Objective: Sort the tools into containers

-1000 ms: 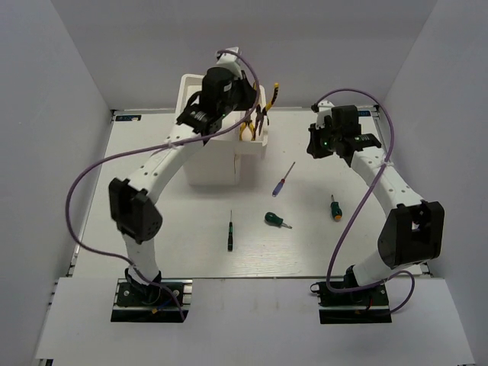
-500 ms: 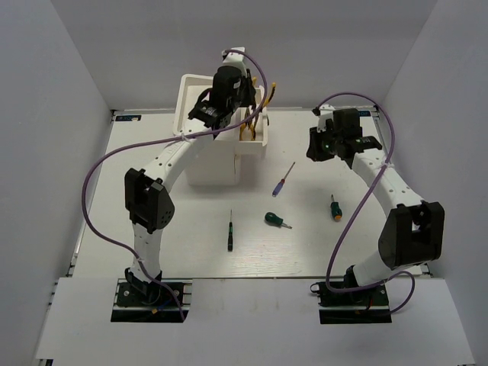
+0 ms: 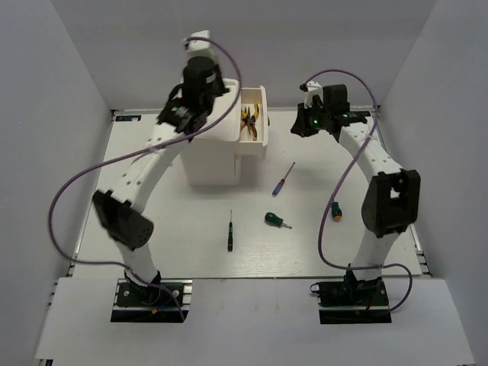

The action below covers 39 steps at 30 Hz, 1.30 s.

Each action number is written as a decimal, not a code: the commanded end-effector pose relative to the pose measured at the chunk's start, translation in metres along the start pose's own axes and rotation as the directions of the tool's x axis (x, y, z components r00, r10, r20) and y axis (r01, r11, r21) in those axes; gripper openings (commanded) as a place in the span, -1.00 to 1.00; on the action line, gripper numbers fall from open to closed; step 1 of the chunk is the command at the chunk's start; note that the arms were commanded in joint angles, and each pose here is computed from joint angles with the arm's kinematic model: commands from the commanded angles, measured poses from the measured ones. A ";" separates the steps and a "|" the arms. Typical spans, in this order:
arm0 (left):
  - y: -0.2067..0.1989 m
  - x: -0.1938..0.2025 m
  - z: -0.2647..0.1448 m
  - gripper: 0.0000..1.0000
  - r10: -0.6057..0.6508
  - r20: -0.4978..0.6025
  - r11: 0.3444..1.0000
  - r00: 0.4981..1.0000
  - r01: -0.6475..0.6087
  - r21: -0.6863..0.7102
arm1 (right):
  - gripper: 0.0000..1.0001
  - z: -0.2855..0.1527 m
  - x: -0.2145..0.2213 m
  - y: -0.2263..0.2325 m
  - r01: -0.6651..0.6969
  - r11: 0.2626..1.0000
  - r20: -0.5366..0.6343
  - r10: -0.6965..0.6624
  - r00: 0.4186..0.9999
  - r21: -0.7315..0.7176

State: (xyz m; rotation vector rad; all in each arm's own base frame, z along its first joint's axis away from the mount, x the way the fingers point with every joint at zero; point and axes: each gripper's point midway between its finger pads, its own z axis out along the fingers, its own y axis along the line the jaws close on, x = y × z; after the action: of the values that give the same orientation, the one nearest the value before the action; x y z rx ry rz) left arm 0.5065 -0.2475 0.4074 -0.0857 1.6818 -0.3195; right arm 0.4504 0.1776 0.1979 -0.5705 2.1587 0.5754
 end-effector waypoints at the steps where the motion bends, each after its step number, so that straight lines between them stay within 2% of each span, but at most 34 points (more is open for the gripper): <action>1: 0.118 -0.047 -0.064 -1.00 -0.050 0.089 0.927 0.995 0.079 -0.368 | -1.00 0.035 -0.040 0.007 0.002 0.997 0.058 0.003 0.998 -0.074; 2: 0.160 -0.042 -0.071 -0.79 -0.063 0.070 0.888 0.996 0.088 -0.451 | -1.00 0.047 -0.049 0.002 -0.011 0.998 0.059 0.015 0.998 -0.068; 3: 0.177 -0.044 -0.083 -0.48 -0.104 0.087 0.871 0.991 0.133 -0.473 | -1.00 0.049 -0.062 0.003 0.003 0.998 0.086 0.003 0.996 -0.066; 4: 0.194 -0.020 -0.082 -0.24 -0.122 0.028 0.861 0.992 0.120 -0.494 | -1.00 0.064 -0.055 0.011 0.018 0.997 0.064 -0.013 0.998 -0.076; 5: 0.222 -0.009 -0.085 -0.19 -0.145 -0.003 0.831 0.989 0.120 -0.543 | -1.00 0.066 -0.062 0.009 0.033 0.997 0.080 -0.028 0.996 -0.066; 7: 0.237 0.019 -0.085 -0.06 -0.200 -0.066 0.826 0.978 0.132 -0.547 | -1.00 0.074 -0.063 0.021 0.051 0.995 0.081 -0.044 0.996 -0.087; 12: 0.255 0.089 -0.064 -0.03 -0.300 -0.228 0.845 0.926 0.147 -0.515 | -1.00 0.090 -0.063 0.038 0.065 0.988 0.081 -0.054 0.995 -0.139; 15: 0.239 0.127 -0.049 -0.03 -0.303 -0.349 0.900 0.887 0.147 -0.410 | -1.00 0.090 -0.068 0.060 0.091 0.973 0.114 -0.067 0.991 -0.210; 16: 0.225 0.133 -0.041 0.00 -0.288 -0.380 0.931 0.879 0.165 -0.325 | -1.00 0.092 -0.066 0.065 0.094 0.969 0.115 -0.069 0.991 -0.227; 20: 0.212 0.161 -0.032 0.00 -0.268 -0.473 0.957 0.839 0.178 -0.228 | -1.00 0.090 -0.077 0.087 0.153 0.943 0.166 -0.107 0.980 -0.296; 25: 0.201 0.166 -0.027 0.00 -0.236 -0.507 0.971 0.829 0.183 -0.154 | -1.00 0.099 -0.079 0.109 0.215 0.909 0.184 -0.158 0.970 -0.356; 35: 0.201 0.179 -0.030 0.00 -0.241 -0.530 0.970 0.813 0.191 -0.148 | -1.00 0.105 -0.087 0.152 0.248 0.862 0.214 -0.167 0.963 -0.442; 37: 0.204 0.182 -0.033 0.06 -0.253 -0.538 0.966 0.804 0.187 -0.176 | -1.00 0.108 -0.083 0.152 0.242 0.865 0.202 -0.167 0.965 -0.439; 38: 0.211 0.179 -0.033 0.21 -0.253 -0.524 0.964 0.813 0.164 -0.210 | -1.00 0.107 -0.083 0.152 0.246 0.870 0.201 -0.173 0.964 -0.427; 39: 0.221 0.180 -0.038 0.31 -0.290 -0.524 0.948 0.800 0.164 -0.274 | -1.00 0.110 -0.081 0.144 0.234 0.892 0.189 -0.172 0.967 -0.386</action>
State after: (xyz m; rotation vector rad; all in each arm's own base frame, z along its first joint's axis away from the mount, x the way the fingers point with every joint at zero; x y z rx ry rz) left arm 0.4788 -0.0578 0.1658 -0.3783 2.3086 -0.3191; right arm 0.4873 0.3458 0.2031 -0.8937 1.9201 0.8925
